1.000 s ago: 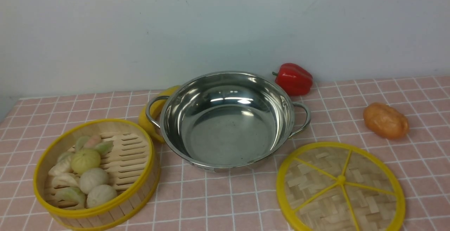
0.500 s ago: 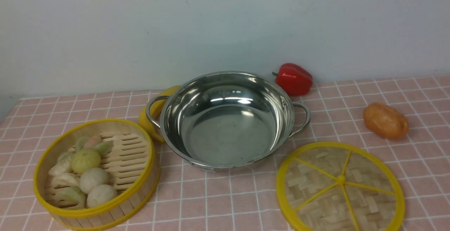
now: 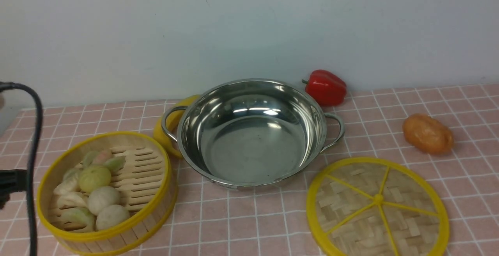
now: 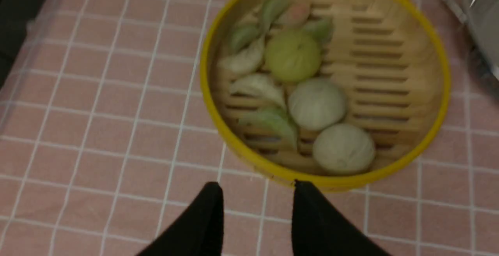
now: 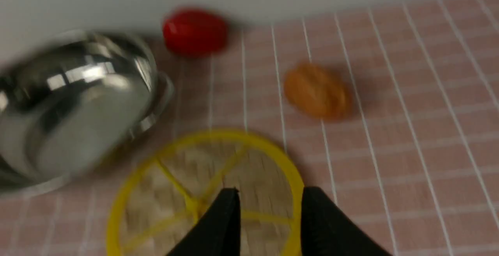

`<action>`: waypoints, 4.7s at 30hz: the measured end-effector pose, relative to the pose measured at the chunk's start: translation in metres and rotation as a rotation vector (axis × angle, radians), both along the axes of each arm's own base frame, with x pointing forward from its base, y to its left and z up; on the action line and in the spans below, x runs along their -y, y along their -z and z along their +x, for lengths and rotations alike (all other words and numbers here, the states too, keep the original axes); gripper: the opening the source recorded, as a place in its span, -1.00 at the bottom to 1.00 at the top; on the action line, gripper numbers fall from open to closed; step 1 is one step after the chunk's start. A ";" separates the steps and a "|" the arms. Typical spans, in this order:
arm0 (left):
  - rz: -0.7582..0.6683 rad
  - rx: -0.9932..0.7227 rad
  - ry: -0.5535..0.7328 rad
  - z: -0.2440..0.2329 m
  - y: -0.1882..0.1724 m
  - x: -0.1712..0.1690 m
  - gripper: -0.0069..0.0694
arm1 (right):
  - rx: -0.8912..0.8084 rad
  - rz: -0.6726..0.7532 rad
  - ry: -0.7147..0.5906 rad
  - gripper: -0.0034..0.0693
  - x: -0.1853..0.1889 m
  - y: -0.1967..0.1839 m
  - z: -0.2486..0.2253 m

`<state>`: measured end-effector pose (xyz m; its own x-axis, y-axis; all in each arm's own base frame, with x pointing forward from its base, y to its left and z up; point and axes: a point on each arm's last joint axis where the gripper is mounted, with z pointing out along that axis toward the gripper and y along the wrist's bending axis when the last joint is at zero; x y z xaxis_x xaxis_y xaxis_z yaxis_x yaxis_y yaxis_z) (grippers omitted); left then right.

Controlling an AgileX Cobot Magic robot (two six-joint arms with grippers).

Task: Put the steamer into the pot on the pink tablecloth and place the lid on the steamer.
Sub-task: 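Grasp the rim of the steamer basket holding the buns with the left gripper, then place the bamboo steamer basket with dumplings into the steel pot with the left gripper, then move the gripper down to the bamboo steamer lid and grasp its center knob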

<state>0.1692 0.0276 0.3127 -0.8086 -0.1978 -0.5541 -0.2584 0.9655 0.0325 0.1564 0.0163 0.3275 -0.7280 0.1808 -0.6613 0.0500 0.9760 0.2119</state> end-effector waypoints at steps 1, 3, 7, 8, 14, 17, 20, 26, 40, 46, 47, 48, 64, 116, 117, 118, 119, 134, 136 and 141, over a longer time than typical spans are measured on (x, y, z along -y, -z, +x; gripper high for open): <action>0.001 -0.035 -0.015 0.011 0.008 -0.005 -0.18 | -0.069 -0.030 -0.039 -0.25 -0.001 0.008 0.004; -0.005 -0.067 -0.036 0.021 0.017 -0.010 -0.18 | -0.126 -0.043 -0.066 -0.25 -0.002 0.014 0.008; -0.039 -0.152 -0.139 0.051 0.050 -0.039 -0.18 | -0.219 -0.020 -0.133 -0.25 -0.008 0.027 0.017; -0.049 -0.179 -0.159 0.057 0.059 -0.045 -0.18 | -0.221 -0.011 -0.144 -0.25 -0.009 0.027 0.018; -0.177 -0.221 -0.171 0.091 0.098 -0.062 -0.18 | -0.195 0.034 -0.204 -0.25 -0.015 0.026 0.020; -0.224 -0.193 -0.151 0.103 0.106 -0.061 -0.18 | -0.189 0.048 -0.220 -0.25 -0.017 0.025 0.020; -0.239 -0.188 -0.141 0.118 0.115 -0.065 -0.18 | -0.182 0.060 -0.236 -0.25 -0.019 0.025 0.020; -0.241 -0.205 -0.136 0.136 0.124 -0.072 -0.23 | -0.180 0.072 -0.238 -0.25 -0.020 0.024 0.020; -0.121 -0.254 -0.102 0.145 0.116 -0.085 -0.27 | -0.168 0.072 -0.236 -0.25 -0.020 0.024 0.021; -0.140 -0.317 -0.103 0.149 0.138 -0.086 -0.24 | -0.166 0.073 -0.235 -0.25 -0.020 0.023 0.021; -0.145 -0.332 -0.103 0.150 0.144 -0.086 -0.24 | -0.166 0.073 -0.235 -0.25 -0.020 0.023 0.021; -0.147 -0.338 -0.103 0.150 0.146 -0.086 -0.24 | -0.166 0.073 -0.235 -0.25 -0.020 0.023 0.021; -0.138 -0.418 -0.091 0.158 0.129 -0.093 -0.73 | -0.165 0.079 -0.235 -0.25 -0.020 0.023 0.021; -0.071 -0.225 0.463 0.305 0.128 0.147 -0.72 | -0.257 0.139 -0.266 -0.25 -0.026 0.025 0.013; -0.072 -0.228 0.461 0.306 0.130 0.147 -0.71 | -0.257 0.143 -0.266 -0.25 -0.026 0.025 0.013; -0.072 -0.228 0.460 0.306 0.130 0.147 -0.71 | -0.258 0.144 -0.267 -0.25 -0.026 0.025 0.013; -0.073 -0.232 0.459 0.306 0.133 0.147 -0.68 | -0.262 0.149 -0.268 -0.25 -0.026 0.025 0.013; 0.117 -0.117 0.442 0.305 0.021 0.130 0.39 | -0.236 0.206 -0.264 -0.25 -0.030 0.022 0.014; 0.171 -0.015 0.424 0.300 -0.020 0.124 0.47 | -0.186 0.245 -0.263 -0.25 -0.033 0.019 0.018; 0.187 0.172 0.411 0.260 -0.104 0.112 0.47 | 0.016 0.399 -0.383 -0.25 -0.060 0.002 0.025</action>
<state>0.4294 -0.0849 0.4165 -0.6925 0.2348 -0.6821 0.1267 0.9704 0.2054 0.1819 0.0762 0.3258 -0.7815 0.1432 -0.6072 -0.2994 0.7678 0.5664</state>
